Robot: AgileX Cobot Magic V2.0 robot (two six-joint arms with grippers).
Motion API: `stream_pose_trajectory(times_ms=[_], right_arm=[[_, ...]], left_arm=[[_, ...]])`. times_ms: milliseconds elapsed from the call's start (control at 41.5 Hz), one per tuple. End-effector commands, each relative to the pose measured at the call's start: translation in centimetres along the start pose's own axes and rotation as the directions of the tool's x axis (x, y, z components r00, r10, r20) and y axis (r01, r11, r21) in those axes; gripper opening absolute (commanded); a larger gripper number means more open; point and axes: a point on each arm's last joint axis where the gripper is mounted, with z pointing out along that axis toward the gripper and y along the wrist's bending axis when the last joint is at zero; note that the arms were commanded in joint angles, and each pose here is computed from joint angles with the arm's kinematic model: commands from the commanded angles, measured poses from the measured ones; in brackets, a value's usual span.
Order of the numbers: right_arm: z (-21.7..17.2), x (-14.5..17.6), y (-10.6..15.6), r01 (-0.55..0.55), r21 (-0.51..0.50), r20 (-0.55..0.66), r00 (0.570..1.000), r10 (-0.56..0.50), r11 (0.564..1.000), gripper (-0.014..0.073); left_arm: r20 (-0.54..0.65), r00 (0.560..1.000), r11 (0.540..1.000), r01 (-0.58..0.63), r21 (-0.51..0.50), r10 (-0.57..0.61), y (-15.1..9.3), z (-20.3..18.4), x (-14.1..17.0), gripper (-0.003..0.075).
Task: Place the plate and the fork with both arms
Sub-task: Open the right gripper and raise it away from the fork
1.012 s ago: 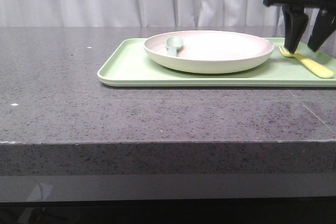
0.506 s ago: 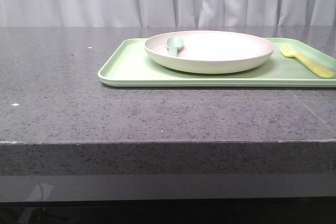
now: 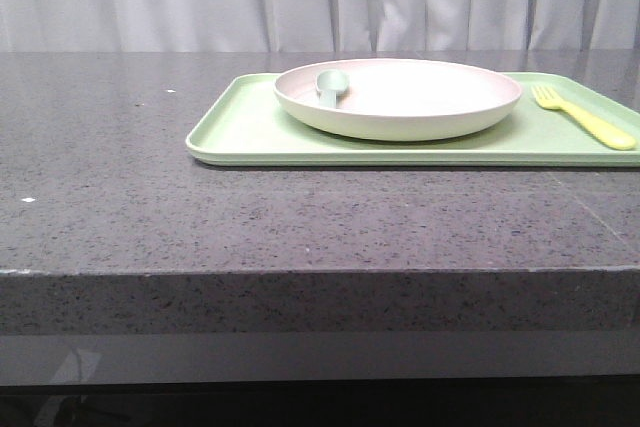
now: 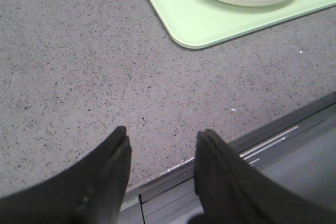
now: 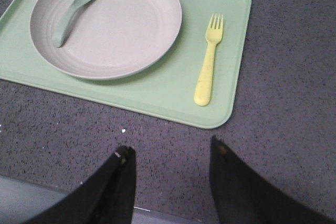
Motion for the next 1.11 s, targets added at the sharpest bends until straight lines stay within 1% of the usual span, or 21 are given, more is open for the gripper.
stream_pose_trajectory(times_ms=[0, 193, 385, 963, 1036, 1084], right_arm=[[-2.1, 0.9, -0.2, 0.02, 0.011, 0.108, 0.994, -0.021, 1.0, 0.0363], [-4.5, 4.6, -0.4, 0.02, 0.011, 0.161, 0.987, -0.022, 1.0, 0.0363], [-5.9, 6.6, -0.6, 0.02, 0.008, 0.212, 0.977, -0.021, 1.0, 0.0363], [-6.1, 6.9, -0.6, 0.02, 0.008, 0.226, 0.974, -0.021, 1.0, 0.0361], [-6.1, 6.9, -0.6, 0.019, 0.007, 0.227, 0.974, -0.021, 1.0, 0.0327], [-6.1, 6.9, -0.6, 0.019, 0.007, 0.227, 0.974, -0.021, 1.0, 0.0269]], left_arm=[[0.097, 0.995, 1.0, 0.003, 0.012, -0.004, -0.2, -0.6, -1.3, 0.03], [0.097, 0.995, 1.0, 0.003, 0.012, -0.004, -0.2, -0.6, -1.3, 0.03], [0.097, 0.995, 1.0, 0.003, 0.012, -0.004, -0.2, -0.6, -1.3, 0.03], [0.102, 0.995, 1.0, 0.003, 0.012, -0.005, -0.2, -0.6, -1.3, 0.03], [0.102, 0.995, 1.0, 0.003, 0.012, -0.005, -0.2, -0.6, -1.3, 0.03], [0.102, 0.995, 1.0, 0.003, 0.012, -0.005, -0.2, -0.6, -1.3, 0.0295]])
